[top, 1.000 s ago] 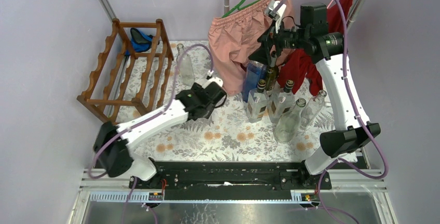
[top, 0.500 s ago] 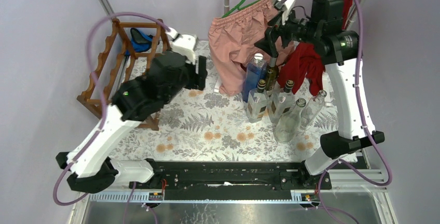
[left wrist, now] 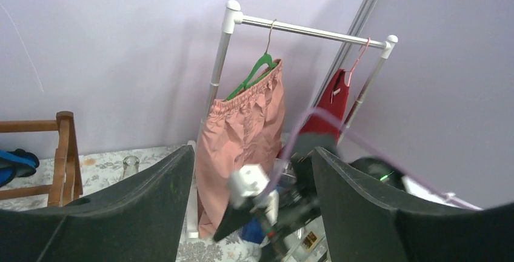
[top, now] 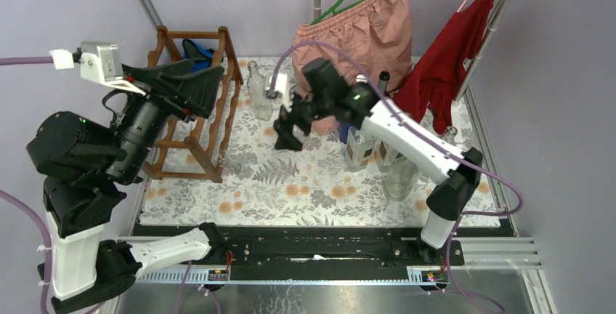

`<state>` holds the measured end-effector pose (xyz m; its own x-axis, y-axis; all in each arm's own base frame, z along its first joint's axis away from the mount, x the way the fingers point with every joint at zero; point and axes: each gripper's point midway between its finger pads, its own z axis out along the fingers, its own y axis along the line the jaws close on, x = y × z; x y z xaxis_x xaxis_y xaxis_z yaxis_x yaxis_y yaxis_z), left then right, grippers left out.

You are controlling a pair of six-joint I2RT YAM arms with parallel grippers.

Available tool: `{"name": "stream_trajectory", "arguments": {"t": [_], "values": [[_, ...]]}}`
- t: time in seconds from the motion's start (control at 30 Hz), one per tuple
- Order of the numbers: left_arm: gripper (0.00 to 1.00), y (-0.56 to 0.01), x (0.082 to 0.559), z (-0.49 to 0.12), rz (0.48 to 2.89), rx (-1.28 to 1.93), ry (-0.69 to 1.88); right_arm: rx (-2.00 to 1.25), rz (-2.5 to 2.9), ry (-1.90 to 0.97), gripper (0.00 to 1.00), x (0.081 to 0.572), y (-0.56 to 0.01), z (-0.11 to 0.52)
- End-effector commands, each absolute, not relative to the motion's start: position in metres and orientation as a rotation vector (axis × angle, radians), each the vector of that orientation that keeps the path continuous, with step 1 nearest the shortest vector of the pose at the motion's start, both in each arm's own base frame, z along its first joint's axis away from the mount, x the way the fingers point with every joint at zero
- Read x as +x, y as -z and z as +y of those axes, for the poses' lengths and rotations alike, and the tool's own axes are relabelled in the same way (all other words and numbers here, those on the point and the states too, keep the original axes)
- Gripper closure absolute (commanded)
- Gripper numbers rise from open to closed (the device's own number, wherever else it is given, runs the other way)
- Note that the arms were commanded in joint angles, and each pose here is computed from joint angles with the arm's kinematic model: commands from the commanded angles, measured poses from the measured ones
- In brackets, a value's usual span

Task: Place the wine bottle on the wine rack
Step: Place the wine bottle in the wine rack.

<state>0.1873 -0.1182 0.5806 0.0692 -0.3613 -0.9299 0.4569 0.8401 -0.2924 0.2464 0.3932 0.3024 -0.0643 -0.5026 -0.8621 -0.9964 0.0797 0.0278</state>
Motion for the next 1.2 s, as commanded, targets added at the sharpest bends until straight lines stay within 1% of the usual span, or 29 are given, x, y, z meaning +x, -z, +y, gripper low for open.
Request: {"name": "stream_trajectory", "arguments": {"t": [0.0,0.1,0.23,0.5,0.6,0.8,0.93,1.0,1.17], "values": [[0.22,-0.586,0.190,-0.119,1.314,0.087,0.610,-1.311,1.641,-1.083,0.04,0.250,-0.282,0.458],[0.22,-0.582,0.189,-0.111,1.320,0.082,0.573,-1.270,1.664,-1.125,0.05,0.250,-0.253,0.487],[0.22,-0.575,0.191,-0.101,1.337,0.072,0.514,-1.247,1.711,-1.046,0.06,0.254,-0.224,0.514],[0.21,-0.562,0.194,-0.086,1.339,0.047,0.429,-1.006,1.957,-0.966,0.05,0.268,-0.169,0.531],[0.21,-0.560,0.195,-0.085,1.342,0.052,0.407,-0.920,1.949,-0.967,0.04,0.278,-0.162,0.536],[0.21,-0.557,0.201,-0.089,1.363,0.074,0.373,-0.871,1.970,-1.022,0.02,0.281,-0.145,0.549],[0.21,-0.556,0.206,-0.092,1.374,0.084,0.356,-0.880,2.012,-1.160,0.02,0.268,-0.133,0.561],[0.21,-0.555,0.208,-0.095,1.380,0.087,0.349,-0.891,2.032,-1.221,0.00,0.260,-0.126,0.566],[0.21,-0.550,0.213,-0.098,1.398,0.083,0.336,-0.914,2.030,-1.225,0.00,0.264,-0.112,0.577]]}}
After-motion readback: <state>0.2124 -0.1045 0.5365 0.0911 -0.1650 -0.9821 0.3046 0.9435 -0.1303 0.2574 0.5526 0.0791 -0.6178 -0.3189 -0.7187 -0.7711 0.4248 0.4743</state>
